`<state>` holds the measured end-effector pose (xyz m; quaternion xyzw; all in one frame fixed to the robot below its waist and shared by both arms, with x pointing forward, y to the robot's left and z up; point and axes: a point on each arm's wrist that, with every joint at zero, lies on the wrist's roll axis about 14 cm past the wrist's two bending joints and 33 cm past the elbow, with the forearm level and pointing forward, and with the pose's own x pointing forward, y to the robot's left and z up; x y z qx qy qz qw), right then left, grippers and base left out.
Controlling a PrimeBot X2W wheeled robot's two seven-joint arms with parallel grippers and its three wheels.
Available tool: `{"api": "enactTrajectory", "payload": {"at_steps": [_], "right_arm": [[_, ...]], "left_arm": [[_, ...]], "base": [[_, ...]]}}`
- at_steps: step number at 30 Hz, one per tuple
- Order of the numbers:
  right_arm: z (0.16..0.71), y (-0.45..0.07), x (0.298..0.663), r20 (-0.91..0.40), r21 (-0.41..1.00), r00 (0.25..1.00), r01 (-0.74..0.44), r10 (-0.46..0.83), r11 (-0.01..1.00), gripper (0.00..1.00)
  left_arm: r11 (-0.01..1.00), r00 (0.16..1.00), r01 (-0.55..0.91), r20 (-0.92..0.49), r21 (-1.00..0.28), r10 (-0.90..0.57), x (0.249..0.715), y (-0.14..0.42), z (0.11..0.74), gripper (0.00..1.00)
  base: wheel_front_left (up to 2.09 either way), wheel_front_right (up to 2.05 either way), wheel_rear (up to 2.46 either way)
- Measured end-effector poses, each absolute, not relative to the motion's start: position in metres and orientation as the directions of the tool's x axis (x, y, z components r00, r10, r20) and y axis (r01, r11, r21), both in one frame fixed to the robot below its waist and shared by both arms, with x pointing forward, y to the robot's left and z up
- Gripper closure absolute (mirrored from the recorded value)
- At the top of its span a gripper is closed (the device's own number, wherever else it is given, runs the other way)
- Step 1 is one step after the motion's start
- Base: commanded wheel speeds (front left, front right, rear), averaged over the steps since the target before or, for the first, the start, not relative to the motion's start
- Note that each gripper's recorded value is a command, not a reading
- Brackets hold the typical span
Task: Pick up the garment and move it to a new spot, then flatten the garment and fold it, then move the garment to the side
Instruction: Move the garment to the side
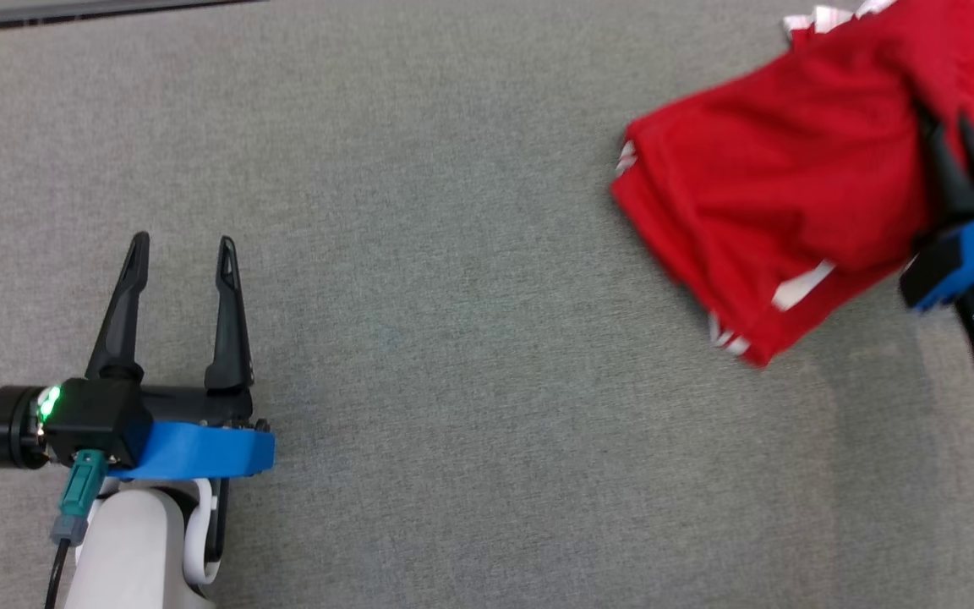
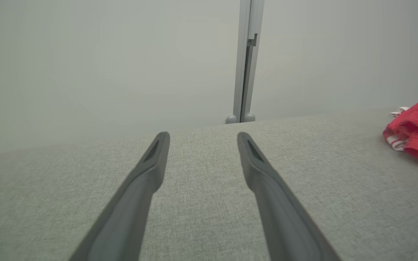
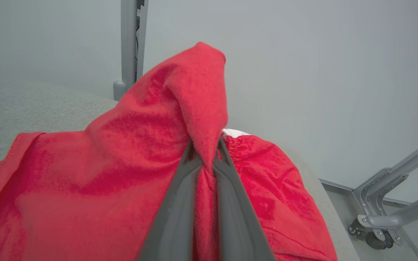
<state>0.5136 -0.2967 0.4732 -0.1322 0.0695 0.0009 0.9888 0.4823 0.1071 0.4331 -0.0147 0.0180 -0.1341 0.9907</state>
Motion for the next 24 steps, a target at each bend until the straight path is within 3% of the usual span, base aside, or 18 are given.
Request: {"api": "enactTrajectory", "payload": {"at_steps": [11, 24], "right_arm": [[0.476, -0.379, 0.566, -0.207, -0.394, 0.962, 0.083, -0.177, 0.915, 1.00], [0.462, -0.453, 0.554, -0.326, -0.505, 0.875, 0.159, -0.358, 0.848, 1.00]], "left_arm": [[0.965, 0.964, 0.261, -0.047, -0.009, -0.261, 0.503, 0.115, 0.410, 0.00], [0.958, 0.957, 0.287, -0.050, 0.003, -0.286, 0.514, 0.111, 0.395, 0.00]], "base": [[0.00, 0.00, 0.00], [0.00, 0.00, 0.00]]}}
